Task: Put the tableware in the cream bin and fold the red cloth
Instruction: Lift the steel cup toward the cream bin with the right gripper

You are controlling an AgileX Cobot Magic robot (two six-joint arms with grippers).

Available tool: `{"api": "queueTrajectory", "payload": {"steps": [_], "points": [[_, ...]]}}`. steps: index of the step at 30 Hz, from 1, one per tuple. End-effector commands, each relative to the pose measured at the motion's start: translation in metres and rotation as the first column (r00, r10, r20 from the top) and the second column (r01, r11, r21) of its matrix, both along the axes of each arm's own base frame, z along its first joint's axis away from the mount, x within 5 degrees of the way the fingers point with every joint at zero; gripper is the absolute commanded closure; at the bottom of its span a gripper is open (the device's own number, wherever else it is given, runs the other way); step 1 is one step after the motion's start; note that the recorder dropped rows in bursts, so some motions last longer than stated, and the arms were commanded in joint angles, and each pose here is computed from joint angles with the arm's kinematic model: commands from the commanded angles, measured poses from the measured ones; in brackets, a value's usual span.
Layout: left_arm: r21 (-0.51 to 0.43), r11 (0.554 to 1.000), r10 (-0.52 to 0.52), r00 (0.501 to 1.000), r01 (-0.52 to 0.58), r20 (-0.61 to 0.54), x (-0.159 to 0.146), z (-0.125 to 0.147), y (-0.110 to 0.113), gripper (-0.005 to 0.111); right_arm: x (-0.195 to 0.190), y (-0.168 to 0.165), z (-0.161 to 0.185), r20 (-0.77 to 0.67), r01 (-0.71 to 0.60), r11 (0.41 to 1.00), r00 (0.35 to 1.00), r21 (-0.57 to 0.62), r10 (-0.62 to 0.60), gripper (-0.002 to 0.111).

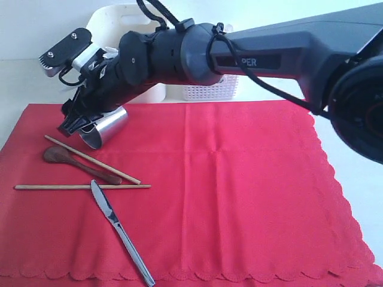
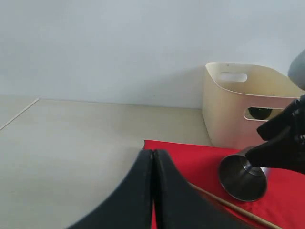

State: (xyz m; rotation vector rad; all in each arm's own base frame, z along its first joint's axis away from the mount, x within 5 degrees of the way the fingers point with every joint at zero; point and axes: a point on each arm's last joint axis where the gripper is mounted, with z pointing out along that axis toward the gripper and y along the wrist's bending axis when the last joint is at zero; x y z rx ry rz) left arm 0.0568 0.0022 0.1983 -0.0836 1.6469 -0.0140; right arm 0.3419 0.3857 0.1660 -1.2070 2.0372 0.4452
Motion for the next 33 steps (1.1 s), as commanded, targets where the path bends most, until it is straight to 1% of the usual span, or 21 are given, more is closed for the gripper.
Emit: {"api": "queueTrajectory", "payload": {"steps": [1, 9, 11, 13, 16, 17, 23, 27, 31, 33], "points": [[0.001, 1.0, 0.002, 1.0, -0.002, 0.013, -0.001, 0.001, 0.0, 0.106, 0.008, 0.004, -0.008, 0.032, 0.01, 0.999, 0.999, -0.035, -0.008, 0.04], [0.001, 1.0, 0.002, 1.0, -0.002, 0.013, -0.001, 0.001, 0.0, 0.106, 0.015, 0.006, -0.024, 0.058, 0.013, 0.996, 0.998, -0.091, -0.007, 0.04], [0.001, 1.0, 0.002, 1.0, -0.002, 0.013, -0.001, 0.001, 0.0, 0.106, 0.016, 0.005, -0.024, 0.084, -0.004, 0.992, 0.996, -0.126, 0.014, 0.042], [0.001, 1.0, 0.002, 1.0, -0.002, 0.013, -0.001, 0.001, 0.0, 0.106, 0.017, 0.003, -0.025, 0.093, 0.003, 0.99, 0.996, -0.143, 0.01, 0.046], [0.001, 1.0, 0.002, 1.0, -0.002, 0.013, -0.001, 0.001, 0.0, 0.106, 0.018, 0.0, -0.026, 0.097, 0.028, 0.984, 0.995, -0.178, -0.01, 0.057], [0.001, 1.0, 0.002, 1.0, -0.002, 0.013, -0.001, 0.001, 0.0, 0.106, 0.019, -0.001, -0.027, 0.105, 0.033, 0.98, 0.994, -0.194, -0.013, 0.062], [0.001, 1.0, 0.002, 1.0, -0.002, 0.013, -0.001, 0.001, 0.0, 0.106, 0.021, -0.005, -0.028, 0.097, 0.083, 0.973, 0.993, -0.213, -0.063, 0.087], [0.001, 1.0, 0.002, 1.0, -0.002, 0.013, -0.001, 0.001, 0.0, 0.106, 0.02, -0.007, -0.025, 0.085, 0.092, 0.969, 0.994, -0.227, -0.074, 0.097], [0.001, 1.0, 0.002, 1.0, -0.002, 0.013, -0.001, 0.001, 0.0, 0.106, 0.019, -0.009, -0.011, 0.086, 0.109, 0.971, 0.992, -0.213, -0.093, 0.107], [0.001, 1.0, 0.002, 1.0, -0.002, 0.013, -0.001, 0.001, 0.0, 0.106, 0.018, -0.009, -0.003, 0.087, 0.121, 0.973, 0.991, -0.195, -0.106, 0.108]]}}
